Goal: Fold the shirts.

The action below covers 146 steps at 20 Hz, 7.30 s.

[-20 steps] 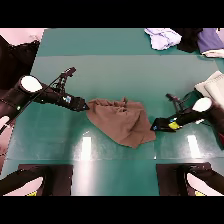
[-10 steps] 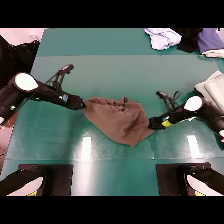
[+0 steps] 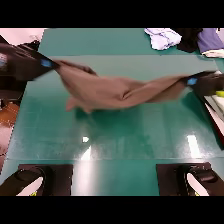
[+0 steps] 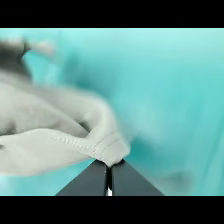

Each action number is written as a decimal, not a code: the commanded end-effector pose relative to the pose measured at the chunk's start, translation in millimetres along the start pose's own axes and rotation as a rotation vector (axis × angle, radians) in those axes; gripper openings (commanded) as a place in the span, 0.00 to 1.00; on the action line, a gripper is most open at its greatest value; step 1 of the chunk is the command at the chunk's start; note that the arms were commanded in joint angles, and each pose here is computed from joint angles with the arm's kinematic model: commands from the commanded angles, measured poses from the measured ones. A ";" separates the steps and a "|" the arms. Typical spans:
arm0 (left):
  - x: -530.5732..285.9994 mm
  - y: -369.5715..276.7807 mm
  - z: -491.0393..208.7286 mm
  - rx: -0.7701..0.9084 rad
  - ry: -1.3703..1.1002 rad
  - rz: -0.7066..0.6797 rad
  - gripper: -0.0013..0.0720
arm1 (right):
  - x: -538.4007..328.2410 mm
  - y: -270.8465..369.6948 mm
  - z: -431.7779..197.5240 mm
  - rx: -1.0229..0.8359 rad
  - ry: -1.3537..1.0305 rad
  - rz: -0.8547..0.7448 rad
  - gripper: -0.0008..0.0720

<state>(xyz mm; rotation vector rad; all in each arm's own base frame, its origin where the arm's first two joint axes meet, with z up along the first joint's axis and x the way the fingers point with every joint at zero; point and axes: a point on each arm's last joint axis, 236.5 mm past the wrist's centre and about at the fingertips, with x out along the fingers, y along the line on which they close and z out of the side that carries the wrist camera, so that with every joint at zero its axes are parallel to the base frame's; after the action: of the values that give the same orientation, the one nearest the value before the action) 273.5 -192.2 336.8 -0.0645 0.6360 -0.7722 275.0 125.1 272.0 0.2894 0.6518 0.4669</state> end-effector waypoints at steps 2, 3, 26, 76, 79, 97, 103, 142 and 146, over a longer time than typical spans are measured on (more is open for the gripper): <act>-78.0 -60.8 34.4 0.091 -0.141 -0.054 0.06 | -80.4 36.5 36.8 -0.035 -0.194 -0.001 0.03; -87.1 -65.0 41.8 0.109 -0.177 -0.048 0.06 | -86.2 36.5 39.1 -0.018 -0.200 -0.010 0.03; 219.2 180.9 -169.5 -0.483 0.622 -0.087 0.91 | 153.4 -148.3 -117.0 0.386 0.596 -0.192 0.04; -44.0 38.2 -9.5 0.133 -0.021 0.308 0.06 | -19.3 -31.1 15.7 0.090 -0.023 -0.113 0.03; -123.4 -4.2 37.3 0.183 -0.227 0.311 0.06 | -83.6 13.2 56.8 -0.024 -0.221 -0.092 0.03; -182.8 10.6 124.7 0.258 -0.596 0.492 0.06 | -85.8 -48.3 42.5 0.106 0.157 -0.368 0.03; 60.5 144.8 26.7 0.198 0.121 0.500 0.06 | 31.5 -130.9 -38.1 0.303 0.602 -0.397 0.03; 82.6 101.2 -397.9 -0.867 0.801 0.241 0.70 | 107.2 -184.6 15.2 0.202 0.338 -0.344 0.75; 103.0 98.0 -395.8 -0.840 0.747 0.261 0.70 | 109.2 -180.7 14.6 0.194 0.342 -0.337 0.71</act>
<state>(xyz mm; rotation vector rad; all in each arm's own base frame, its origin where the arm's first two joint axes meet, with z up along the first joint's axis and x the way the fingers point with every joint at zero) 169.8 -109.9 -55.7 -0.4402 1.6491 -0.2181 419.6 19.2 154.0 0.2801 1.0628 0.1148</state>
